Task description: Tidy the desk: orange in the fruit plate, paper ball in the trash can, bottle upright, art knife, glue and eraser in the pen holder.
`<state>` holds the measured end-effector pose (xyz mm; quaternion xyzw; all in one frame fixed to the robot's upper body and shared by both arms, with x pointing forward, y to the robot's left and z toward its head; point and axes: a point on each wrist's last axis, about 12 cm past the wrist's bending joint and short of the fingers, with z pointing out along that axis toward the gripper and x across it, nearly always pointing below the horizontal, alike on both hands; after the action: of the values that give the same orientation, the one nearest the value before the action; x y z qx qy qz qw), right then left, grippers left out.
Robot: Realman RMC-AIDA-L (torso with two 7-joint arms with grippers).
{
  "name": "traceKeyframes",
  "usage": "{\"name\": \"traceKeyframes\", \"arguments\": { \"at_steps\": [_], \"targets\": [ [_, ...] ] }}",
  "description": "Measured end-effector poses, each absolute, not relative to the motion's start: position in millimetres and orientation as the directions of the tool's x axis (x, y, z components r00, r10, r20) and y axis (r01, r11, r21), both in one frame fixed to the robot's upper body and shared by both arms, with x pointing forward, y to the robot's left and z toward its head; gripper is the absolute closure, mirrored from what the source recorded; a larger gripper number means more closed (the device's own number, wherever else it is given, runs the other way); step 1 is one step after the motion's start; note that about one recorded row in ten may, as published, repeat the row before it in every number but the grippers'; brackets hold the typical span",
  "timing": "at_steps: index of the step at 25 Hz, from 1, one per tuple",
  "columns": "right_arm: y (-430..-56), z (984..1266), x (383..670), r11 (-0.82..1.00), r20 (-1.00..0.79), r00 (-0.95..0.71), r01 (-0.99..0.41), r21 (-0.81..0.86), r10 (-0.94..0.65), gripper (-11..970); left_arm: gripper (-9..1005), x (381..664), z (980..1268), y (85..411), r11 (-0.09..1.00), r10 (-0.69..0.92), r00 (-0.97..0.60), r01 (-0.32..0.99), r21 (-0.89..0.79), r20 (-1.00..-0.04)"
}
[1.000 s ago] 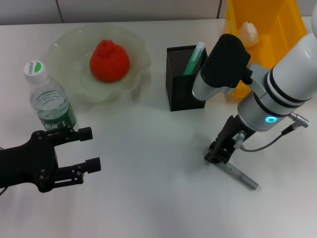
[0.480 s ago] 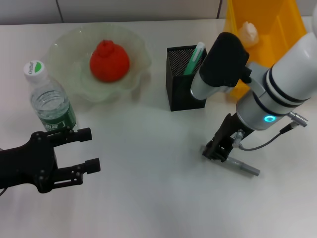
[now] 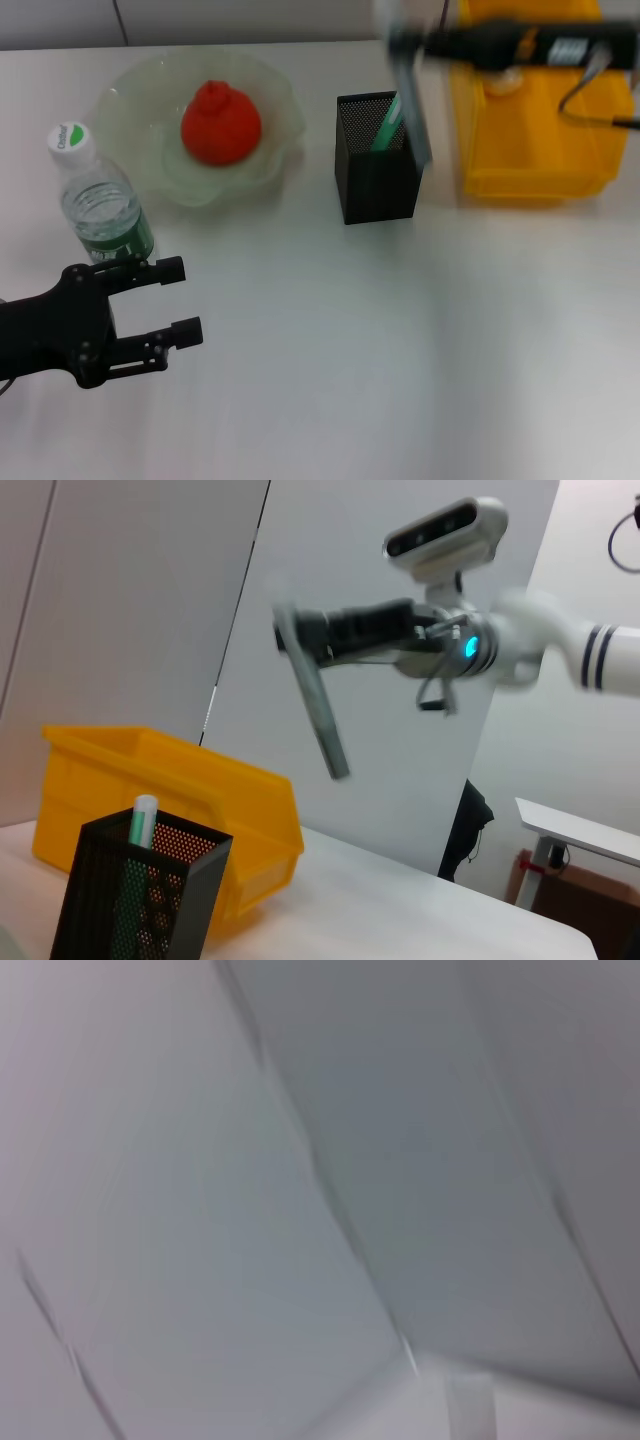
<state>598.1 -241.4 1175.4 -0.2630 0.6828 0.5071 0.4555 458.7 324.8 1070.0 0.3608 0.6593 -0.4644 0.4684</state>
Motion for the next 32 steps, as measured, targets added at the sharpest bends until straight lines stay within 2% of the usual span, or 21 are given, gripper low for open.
{"name": "traceKeyframes", "arguments": {
  "at_steps": [1,2,4,5,6,9,16,21,25,26,28,29,30,31,32],
  "targets": [
    [-245,1167,598,0.344,-0.896,-0.411,-0.827,0.445,0.172,817,226,459,1070,324,0.306,0.041,-0.3,0.912,-0.274,-0.953],
    [-245,1167,598,0.344,-0.896,-0.411,-0.827,0.445,0.172,815,226,460,1070,323,0.304,0.04,-0.299,0.913,-0.273,-0.954],
    [-242,1135,591,0.402,-0.914,-0.297,-0.828,0.391,0.278,812,226,461,1071,321,0.297,0.041,-0.296,0.916,-0.271,-0.954],
    [-242,1135,591,0.402,-0.914,-0.297,-0.828,0.391,0.278,810,226,461,1071,321,0.297,0.041,-0.296,0.916,-0.271,-0.954],
    [-233,1117,585,0.47,-0.941,-0.212,-0.823,0.318,0.265,808,226,462,1071,320,0.293,0.042,-0.294,0.917,-0.269,-0.955],
    [-222,1103,587,0.548,-0.968,-0.133,-0.804,0.231,0.213,803,226,464,1072,319,0.292,0.041,-0.291,0.918,-0.267,-0.956],
    [-216,1087,593,0.608,-0.97,-0.174,-0.756,0.243,0.17,791,226,463,1071,319,0.294,0.036,-0.291,0.917,-0.268,-0.956],
    [-223,1084,584,0.582,-0.961,-0.214,-0.765,0.276,0.174,782,226,462,1071,319,0.292,0.032,-0.291,0.918,-0.269,-0.956],
    [-230,1090,572,0.509,-0.958,-0.228,-0.813,0.284,0.171,618,226,463,1072,318,0.29,0.025,-0.287,0.919,-0.267,-0.958],
    [-237,1095,556,0.426,-0.97,-0.21,-0.872,0.241,0.12,577,226,463,1073,318,0.288,0.021,-0.284,0.92,-0.266,-0.959],
    [-241,1095,546,0.375,-0.976,-0.2,-0.901,0.216,0.081,481,226,464,1075,319,0.283,0.022,-0.279,0.923,-0.261,-0.96],
    [-250,1093,523,0.261,-0.982,-0.188,-0.949,0.178,-0.013,433,226,464,1076,319,0.28,0.025,-0.278,0.924,-0.26,-0.96],
    [-250,1093,523,0.261,-0.982,-0.188,-0.949,0.178,-0.013,385,226,465,1077,320,0.276,0.03,-0.279,0.925,-0.26,-0.96],
    [-258,1088,505,0.191,-0.98,-0.187,-0.966,0.172,-0.065,337,226,465,1077,320,0.276,0.03,-0.279,0.925,-0.26,-0.96],
    [-258,1088,505,0.191,-0.98,-0.187,-0.966,0.172,-0.065,270,226,465,1077,320,0.276,0.03,-0.279,0.925,-0.26,-0.96]
  ]
}}
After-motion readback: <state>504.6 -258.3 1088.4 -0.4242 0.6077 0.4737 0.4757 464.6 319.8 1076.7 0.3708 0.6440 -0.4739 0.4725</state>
